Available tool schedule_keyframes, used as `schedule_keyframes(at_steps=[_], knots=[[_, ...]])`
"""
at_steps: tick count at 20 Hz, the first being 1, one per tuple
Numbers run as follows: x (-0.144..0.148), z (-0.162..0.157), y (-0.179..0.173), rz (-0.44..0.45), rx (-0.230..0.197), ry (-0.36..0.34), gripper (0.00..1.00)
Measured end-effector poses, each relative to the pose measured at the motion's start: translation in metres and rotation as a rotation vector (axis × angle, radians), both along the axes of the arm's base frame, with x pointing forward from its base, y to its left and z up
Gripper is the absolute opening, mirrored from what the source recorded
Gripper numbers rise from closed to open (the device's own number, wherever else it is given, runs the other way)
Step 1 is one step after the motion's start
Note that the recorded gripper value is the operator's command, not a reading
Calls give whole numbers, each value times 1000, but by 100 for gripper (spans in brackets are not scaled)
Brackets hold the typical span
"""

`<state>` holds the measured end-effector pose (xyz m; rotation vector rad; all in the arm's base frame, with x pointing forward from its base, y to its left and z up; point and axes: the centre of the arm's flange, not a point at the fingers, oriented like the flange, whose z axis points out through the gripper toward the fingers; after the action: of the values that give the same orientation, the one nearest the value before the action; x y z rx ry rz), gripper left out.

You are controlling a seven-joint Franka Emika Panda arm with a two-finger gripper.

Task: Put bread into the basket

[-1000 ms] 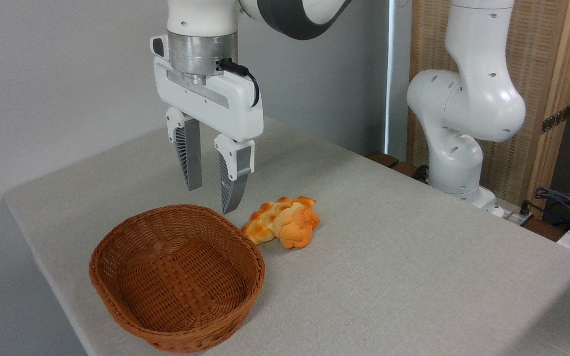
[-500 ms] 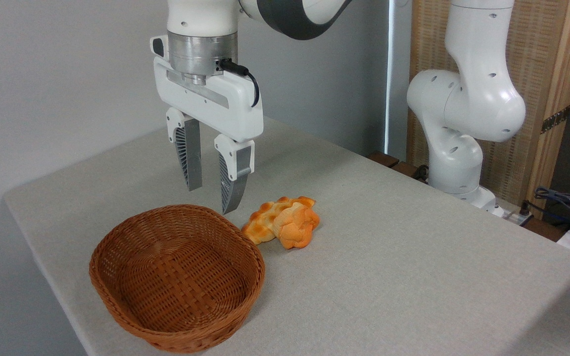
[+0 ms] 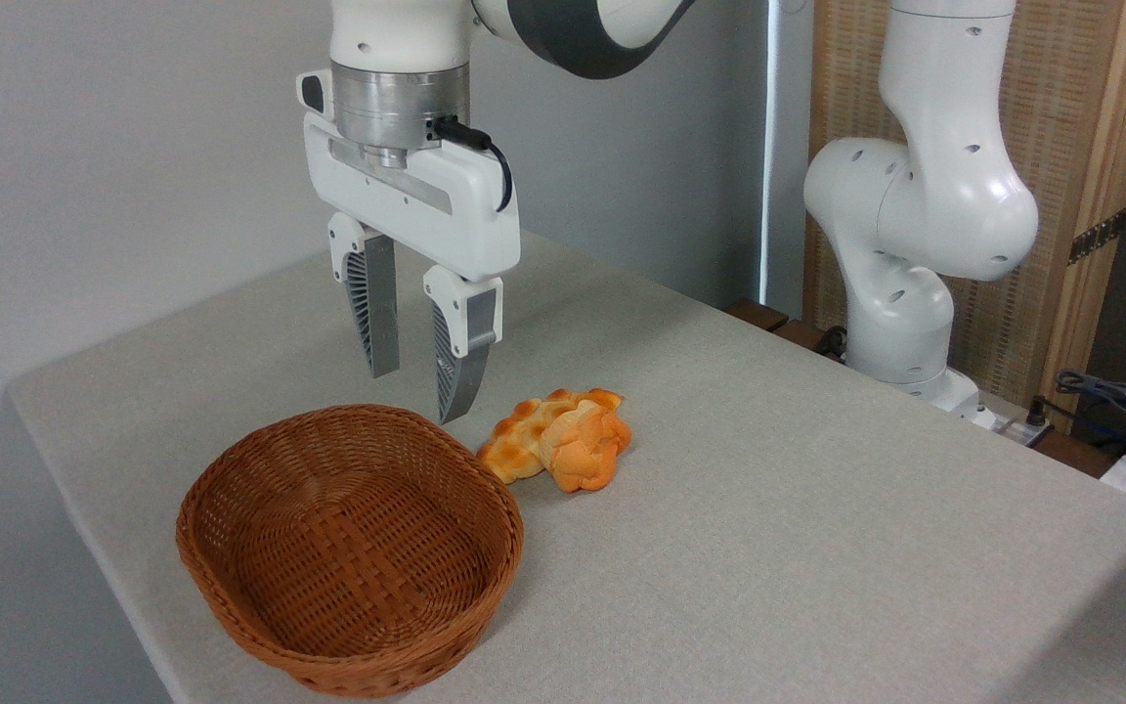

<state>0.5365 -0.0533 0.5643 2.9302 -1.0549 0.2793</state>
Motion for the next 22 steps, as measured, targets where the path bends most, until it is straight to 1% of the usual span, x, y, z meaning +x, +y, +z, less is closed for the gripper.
schedule_keyframes(at_steps=[9, 13, 14, 18, 22], knots=[[0, -1, 0, -1, 0, 2, 100], [-1, -3, -1, -3, 2, 19, 100], [-2, -3, -1, -3, 2, 25, 100], [-14, -11, -5, -15, 8, 86, 100], [-40, -31, -21, -51, 17, 136, 100]])
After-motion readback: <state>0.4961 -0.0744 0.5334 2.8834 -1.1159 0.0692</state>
